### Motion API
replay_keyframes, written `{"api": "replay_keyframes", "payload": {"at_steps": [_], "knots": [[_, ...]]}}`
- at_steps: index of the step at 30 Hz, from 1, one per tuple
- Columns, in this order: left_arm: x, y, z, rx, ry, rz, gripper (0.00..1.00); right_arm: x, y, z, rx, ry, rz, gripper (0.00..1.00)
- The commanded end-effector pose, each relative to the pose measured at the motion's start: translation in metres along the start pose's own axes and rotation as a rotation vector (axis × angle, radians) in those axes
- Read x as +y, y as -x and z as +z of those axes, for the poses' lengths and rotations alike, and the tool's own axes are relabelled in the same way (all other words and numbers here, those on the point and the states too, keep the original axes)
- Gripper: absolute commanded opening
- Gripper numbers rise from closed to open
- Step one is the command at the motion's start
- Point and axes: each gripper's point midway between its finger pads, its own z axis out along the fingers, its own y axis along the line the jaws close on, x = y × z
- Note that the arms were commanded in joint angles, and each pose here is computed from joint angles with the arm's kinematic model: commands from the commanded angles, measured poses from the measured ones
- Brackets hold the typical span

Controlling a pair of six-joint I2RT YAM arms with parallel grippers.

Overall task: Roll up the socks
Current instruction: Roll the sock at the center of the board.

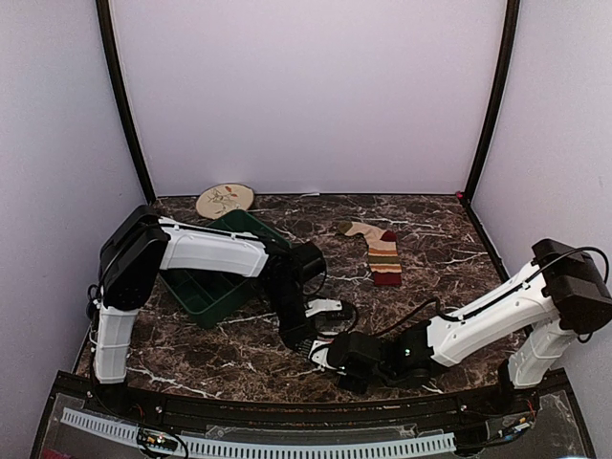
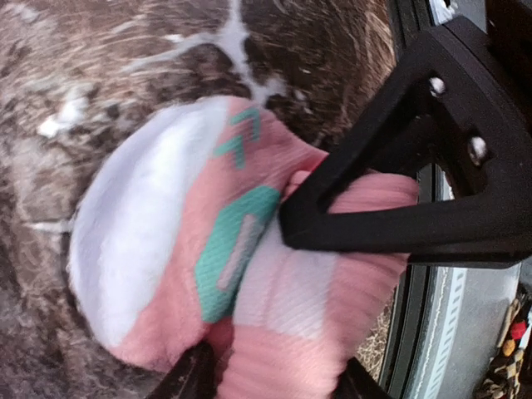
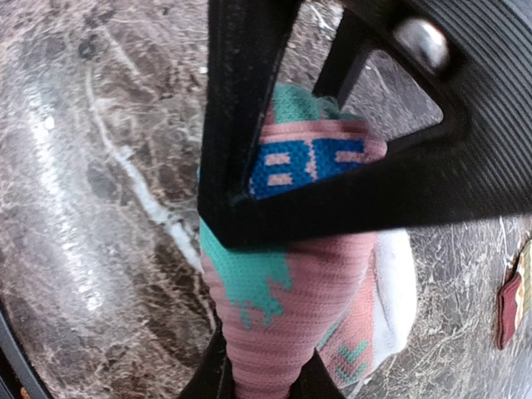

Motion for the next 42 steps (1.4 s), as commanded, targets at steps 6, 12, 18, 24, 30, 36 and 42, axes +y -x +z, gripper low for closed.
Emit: {"api": "replay_keyframes", "payload": {"at_steps": [6, 12, 18, 24, 30, 36, 42], "knots": [[0.038, -0.016, -0.017, -0.039, 0.104, -0.201, 0.53, 0.003, -0.007, 0.009, 0.041, 0.055, 0.103, 0.01], [0.045, -0.015, -0.040, -0.129, 0.209, -0.212, 0.55, 0.001, -0.006, 0.011, 0.052, 0.071, 0.166, 0.01], [0.064, -0.028, -0.060, -0.191, 0.394, -0.228, 0.55, -0.003, 0.000, 0.010, 0.056, 0.094, 0.231, 0.01], [0.072, -0.032, -0.079, -0.289, 0.521, -0.246, 0.54, -0.005, 0.007, 0.007, 0.063, 0.149, 0.312, 0.01], [0.066, -0.035, -0.095, -0.382, 0.601, -0.209, 0.51, -0.001, 0.008, 0.005, 0.085, 0.272, 0.433, 0.01], [0.041, -0.028, -0.086, -0.397, 0.669, 0.005, 0.50, 0.001, 0.008, 0.003, 0.109, 0.444, 0.574, 0.01], [0.019, -0.023, -0.084, -0.438, 0.753, 0.184, 0.50, 0.000, 0.005, 0.005, 0.151, 0.587, 0.700, 0.01]]}}
